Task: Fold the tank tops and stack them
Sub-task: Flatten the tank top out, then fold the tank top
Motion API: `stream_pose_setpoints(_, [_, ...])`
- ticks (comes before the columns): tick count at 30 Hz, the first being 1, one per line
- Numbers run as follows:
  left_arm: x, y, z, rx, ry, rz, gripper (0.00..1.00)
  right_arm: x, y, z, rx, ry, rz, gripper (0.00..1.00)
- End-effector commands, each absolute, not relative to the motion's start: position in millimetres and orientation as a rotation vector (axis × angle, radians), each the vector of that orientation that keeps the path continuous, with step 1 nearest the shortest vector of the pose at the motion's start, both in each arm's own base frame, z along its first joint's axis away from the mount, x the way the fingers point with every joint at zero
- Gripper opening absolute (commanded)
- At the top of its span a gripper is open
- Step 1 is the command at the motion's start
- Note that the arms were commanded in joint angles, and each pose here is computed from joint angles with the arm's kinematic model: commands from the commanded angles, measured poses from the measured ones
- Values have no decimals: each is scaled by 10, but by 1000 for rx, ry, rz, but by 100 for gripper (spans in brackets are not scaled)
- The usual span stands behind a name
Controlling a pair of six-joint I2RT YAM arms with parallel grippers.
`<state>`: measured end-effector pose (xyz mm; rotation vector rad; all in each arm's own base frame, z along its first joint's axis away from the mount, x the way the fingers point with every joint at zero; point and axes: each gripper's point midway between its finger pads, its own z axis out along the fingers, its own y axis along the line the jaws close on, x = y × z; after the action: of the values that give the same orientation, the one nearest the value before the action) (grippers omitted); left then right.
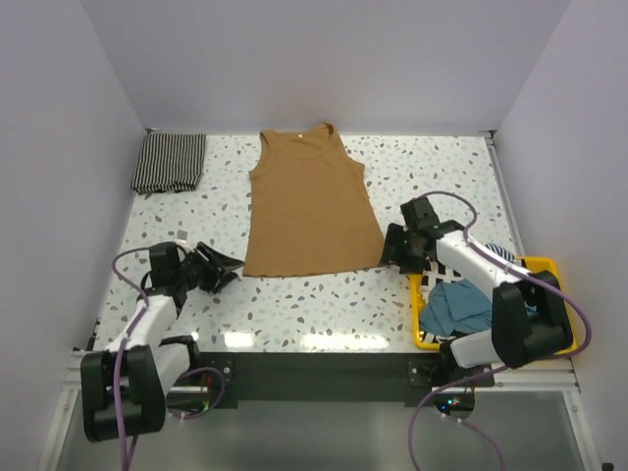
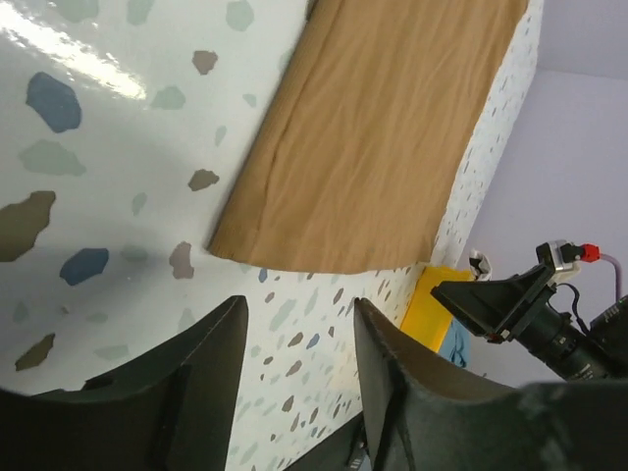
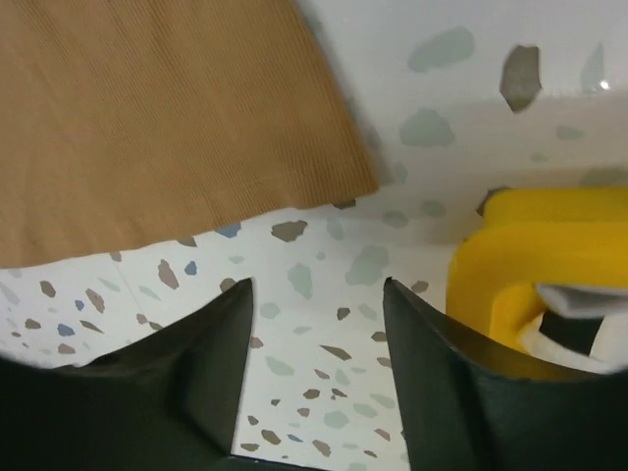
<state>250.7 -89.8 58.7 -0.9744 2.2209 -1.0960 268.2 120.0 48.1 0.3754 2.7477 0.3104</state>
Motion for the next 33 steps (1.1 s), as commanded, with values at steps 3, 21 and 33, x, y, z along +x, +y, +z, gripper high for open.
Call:
stream_pose_setpoints(3, [2625,-763,1047,-764,2108,-968,58,2651,1208,942,363,2589,373,67])
stream_pose_setpoints(21, [4017,-179,2155,-636,2002,-628,50,2945,3959,1242,-151,2476,476,38])
stream_pose_setpoints(33, [4243,-84,2813,-606,1883,-643,51,2926,4773,644,-228,2546,326,35])
